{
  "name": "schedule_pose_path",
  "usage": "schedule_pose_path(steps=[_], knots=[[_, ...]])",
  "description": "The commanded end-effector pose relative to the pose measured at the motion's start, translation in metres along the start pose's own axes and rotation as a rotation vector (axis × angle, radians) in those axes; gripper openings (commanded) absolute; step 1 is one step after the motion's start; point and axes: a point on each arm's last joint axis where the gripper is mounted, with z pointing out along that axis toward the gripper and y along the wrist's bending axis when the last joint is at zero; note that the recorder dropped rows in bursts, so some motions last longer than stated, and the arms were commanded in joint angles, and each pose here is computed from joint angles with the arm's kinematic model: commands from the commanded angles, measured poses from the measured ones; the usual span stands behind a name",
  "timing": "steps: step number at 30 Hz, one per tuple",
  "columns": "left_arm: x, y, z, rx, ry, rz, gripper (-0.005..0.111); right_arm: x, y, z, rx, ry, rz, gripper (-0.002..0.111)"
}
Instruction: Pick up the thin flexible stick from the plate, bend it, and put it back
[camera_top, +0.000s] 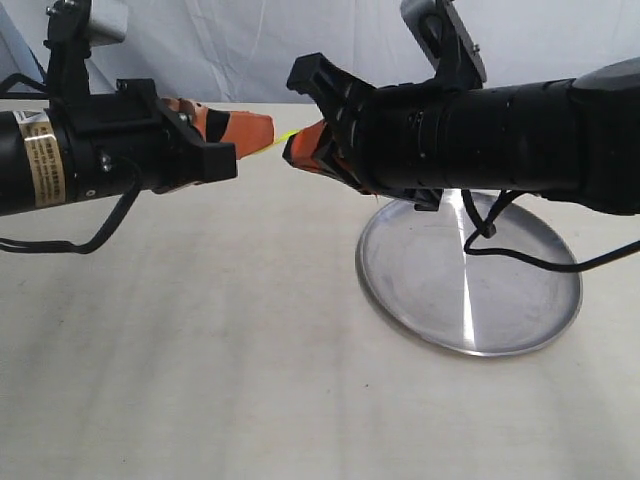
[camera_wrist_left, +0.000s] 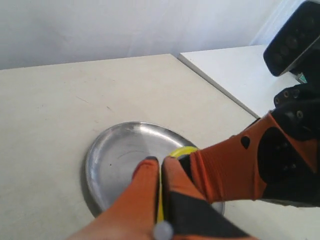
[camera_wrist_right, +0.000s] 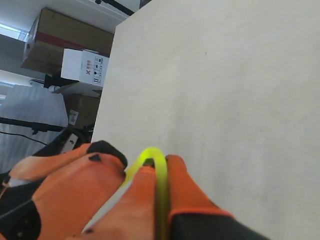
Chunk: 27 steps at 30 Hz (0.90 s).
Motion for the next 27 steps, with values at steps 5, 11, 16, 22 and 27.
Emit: schedule_pose_path(steps=[5, 11, 16, 22, 27], knots=[[0.000, -0.004, 0.001, 0.032, -0.026, 0.003, 0.000, -0.005, 0.000, 0.001, 0.011, -0.014, -0.030, -0.001], [-0.006, -0.006, 0.002, 0.047, -0.056, 0.034, 0.000, 0.010, -0.007, 0.021, 0.033, 0.055, 0.019, -0.001], [-0.004, -0.002, 0.005, 0.025, -0.050, 0.017, 0.000, 0.014, 0.000, 0.025, 0.040, 0.021, 0.013, -0.001], [0.005, 0.004, 0.016, 0.050, -0.022, 0.000, 0.000, 0.011, 0.007, 0.025, 0.015, 0.017, 0.022, -0.001], [0.001, 0.003, 0.017, 0.069, -0.074, 0.007, 0.000, 0.012, 0.008, 0.026, 0.006, 0.022, 0.025, -0.001]])
